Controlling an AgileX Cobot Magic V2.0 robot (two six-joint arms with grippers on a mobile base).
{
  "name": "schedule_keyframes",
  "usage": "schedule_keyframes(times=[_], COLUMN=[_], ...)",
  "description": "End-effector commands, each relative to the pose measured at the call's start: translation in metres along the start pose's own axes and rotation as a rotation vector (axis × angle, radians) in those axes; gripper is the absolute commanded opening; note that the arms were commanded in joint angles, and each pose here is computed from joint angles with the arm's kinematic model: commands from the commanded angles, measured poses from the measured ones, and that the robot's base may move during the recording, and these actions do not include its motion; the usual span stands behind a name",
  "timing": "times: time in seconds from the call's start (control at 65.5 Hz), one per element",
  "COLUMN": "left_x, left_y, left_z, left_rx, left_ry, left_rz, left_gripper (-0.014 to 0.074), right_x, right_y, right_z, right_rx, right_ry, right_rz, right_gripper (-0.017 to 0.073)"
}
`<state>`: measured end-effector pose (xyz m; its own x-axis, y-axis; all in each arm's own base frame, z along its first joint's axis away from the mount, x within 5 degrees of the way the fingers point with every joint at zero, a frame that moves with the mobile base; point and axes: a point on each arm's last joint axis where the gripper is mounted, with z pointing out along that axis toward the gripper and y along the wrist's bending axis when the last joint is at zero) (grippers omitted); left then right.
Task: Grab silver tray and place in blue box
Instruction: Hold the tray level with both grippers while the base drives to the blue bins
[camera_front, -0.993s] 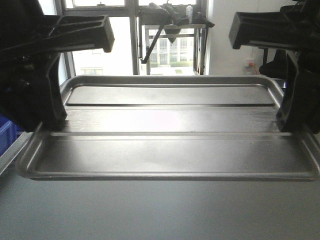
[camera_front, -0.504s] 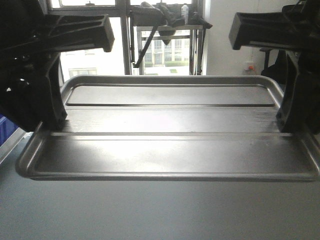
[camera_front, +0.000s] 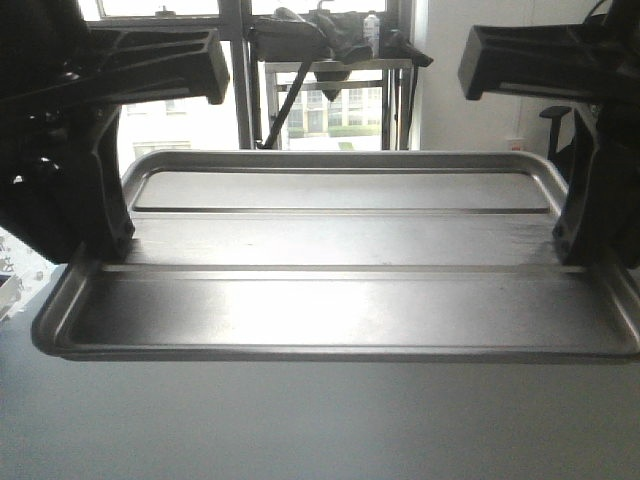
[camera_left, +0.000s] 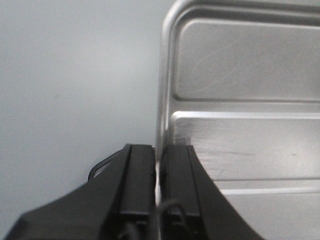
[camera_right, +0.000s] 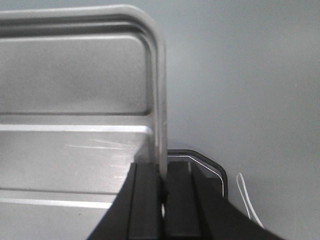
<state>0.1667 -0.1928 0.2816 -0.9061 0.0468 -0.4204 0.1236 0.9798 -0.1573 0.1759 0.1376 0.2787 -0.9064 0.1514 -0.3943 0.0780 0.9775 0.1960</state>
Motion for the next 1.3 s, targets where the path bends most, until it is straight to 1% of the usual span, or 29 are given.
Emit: schedule_keyframes(times=[0.0, 1.283], left_x=[-0.0060, -0.0061], left_y=[-0.0002, -0.0001], left_z=[-0.0146, -0.0146], left_rx=[0.025, 0.025], left_ry=[-0.059, -0.060], left_rz=[0.004, 0.004], left_gripper=[-0.0013, -0.0013], right_x=[-0.0073, -0.0073], right_y=[-0.0004, -0.0004], right_z=[-0.0103, -0.0103], right_rx=[-0.011, -0.011], right_ry=[-0.063, -0.063], right_rz=[-0.022, -0.022], right_gripper=[0.0050, 0.0050])
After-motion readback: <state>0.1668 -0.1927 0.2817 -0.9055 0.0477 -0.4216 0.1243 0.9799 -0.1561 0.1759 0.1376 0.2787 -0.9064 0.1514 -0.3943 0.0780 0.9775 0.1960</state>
